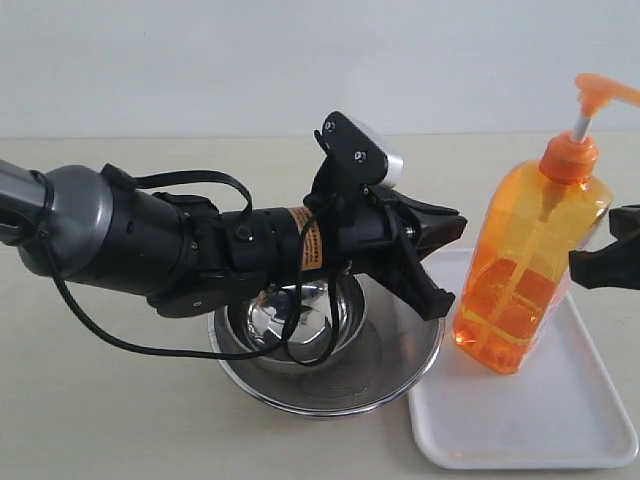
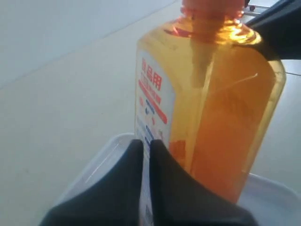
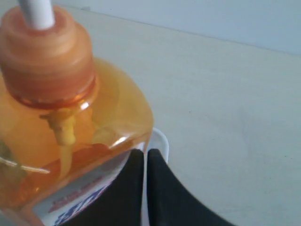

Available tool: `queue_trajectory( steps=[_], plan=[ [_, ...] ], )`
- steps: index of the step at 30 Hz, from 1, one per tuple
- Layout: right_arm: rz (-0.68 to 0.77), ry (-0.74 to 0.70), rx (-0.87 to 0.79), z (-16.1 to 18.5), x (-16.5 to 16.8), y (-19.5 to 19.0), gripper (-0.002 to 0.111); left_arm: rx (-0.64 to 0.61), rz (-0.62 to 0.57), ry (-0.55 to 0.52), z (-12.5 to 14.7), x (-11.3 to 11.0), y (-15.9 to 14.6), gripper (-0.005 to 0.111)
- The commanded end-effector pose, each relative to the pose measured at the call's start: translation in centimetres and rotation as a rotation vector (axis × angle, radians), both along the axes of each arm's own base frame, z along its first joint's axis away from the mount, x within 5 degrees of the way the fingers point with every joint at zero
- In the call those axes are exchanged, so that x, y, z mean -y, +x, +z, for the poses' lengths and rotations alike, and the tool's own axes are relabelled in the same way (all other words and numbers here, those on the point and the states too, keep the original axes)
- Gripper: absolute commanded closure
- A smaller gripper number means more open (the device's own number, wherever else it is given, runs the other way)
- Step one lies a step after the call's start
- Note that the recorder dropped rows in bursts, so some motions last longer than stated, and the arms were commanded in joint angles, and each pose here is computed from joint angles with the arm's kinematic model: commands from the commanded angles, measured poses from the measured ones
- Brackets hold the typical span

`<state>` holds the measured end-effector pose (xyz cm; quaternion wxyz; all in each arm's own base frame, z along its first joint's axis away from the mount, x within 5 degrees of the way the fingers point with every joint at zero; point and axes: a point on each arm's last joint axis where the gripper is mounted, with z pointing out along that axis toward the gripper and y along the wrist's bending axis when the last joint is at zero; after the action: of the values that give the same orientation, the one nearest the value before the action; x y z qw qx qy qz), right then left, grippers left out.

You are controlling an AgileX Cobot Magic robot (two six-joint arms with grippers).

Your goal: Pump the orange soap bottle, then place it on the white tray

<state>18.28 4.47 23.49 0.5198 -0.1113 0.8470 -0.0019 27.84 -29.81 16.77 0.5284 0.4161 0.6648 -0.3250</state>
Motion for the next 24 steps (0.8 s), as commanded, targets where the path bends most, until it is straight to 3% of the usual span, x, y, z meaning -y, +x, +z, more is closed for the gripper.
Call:
queue_trajectory(
  steps=[1, 9, 24],
  plan=[
    [0.043, -0.015, -0.03, -0.4, -0.4, 0.3, 0.109, 0.013, -0.051, -0.024, 0.3, 0.4, -0.4, 0.102],
    [0.042, -0.042, -0.125, -2.4, -0.7, 1.3, 0.109, 0.022, -0.032, -0.024, 0.9, 0.7, 0.2, 0.102],
    [0.056, -0.066, -0.048, -0.2, -1.0, 2.6, 0.109, 0.033, -0.072, -0.024, 1.5, 1.2, 0.4, 0.102]
  ],
)
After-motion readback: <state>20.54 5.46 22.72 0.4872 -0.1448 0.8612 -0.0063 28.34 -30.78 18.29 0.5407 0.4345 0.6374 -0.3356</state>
